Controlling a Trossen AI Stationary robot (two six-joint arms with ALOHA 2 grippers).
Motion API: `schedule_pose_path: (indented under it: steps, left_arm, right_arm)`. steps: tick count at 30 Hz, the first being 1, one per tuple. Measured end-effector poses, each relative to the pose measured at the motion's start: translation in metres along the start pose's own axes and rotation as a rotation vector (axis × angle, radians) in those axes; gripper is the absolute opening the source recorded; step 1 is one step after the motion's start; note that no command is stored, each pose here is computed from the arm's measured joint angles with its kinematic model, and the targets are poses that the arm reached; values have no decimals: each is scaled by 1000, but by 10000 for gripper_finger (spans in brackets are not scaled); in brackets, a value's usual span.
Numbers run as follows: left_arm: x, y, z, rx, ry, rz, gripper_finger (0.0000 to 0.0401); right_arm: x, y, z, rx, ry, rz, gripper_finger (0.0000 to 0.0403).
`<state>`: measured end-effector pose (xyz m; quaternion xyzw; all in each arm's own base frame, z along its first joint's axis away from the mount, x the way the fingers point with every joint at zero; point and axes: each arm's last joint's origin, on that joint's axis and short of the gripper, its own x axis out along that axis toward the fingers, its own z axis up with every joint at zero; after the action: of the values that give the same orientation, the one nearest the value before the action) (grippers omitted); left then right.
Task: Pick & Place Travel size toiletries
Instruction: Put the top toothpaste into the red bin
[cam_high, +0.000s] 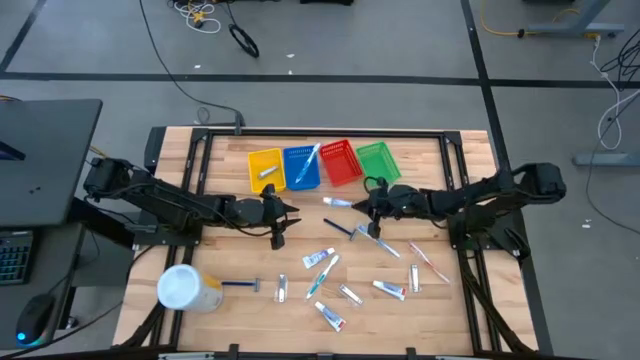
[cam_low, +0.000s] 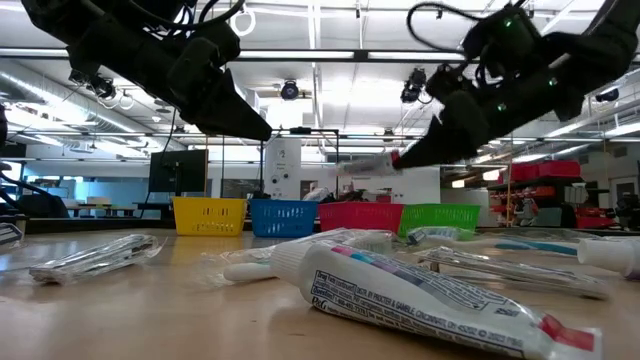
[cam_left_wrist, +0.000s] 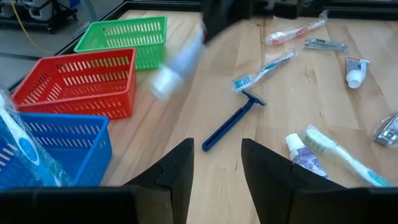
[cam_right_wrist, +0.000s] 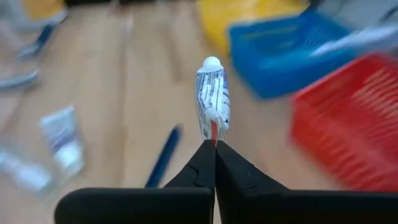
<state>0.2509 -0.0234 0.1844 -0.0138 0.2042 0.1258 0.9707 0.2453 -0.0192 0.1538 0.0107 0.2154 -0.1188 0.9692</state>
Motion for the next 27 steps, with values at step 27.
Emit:
schedule_pose_path:
  steps: [27]
  left_arm:
    - [0, 0, 0, 18, -1, 15, 142]
  right_arm:
    - [71, -81, 33, 173, 288, -433, 0]
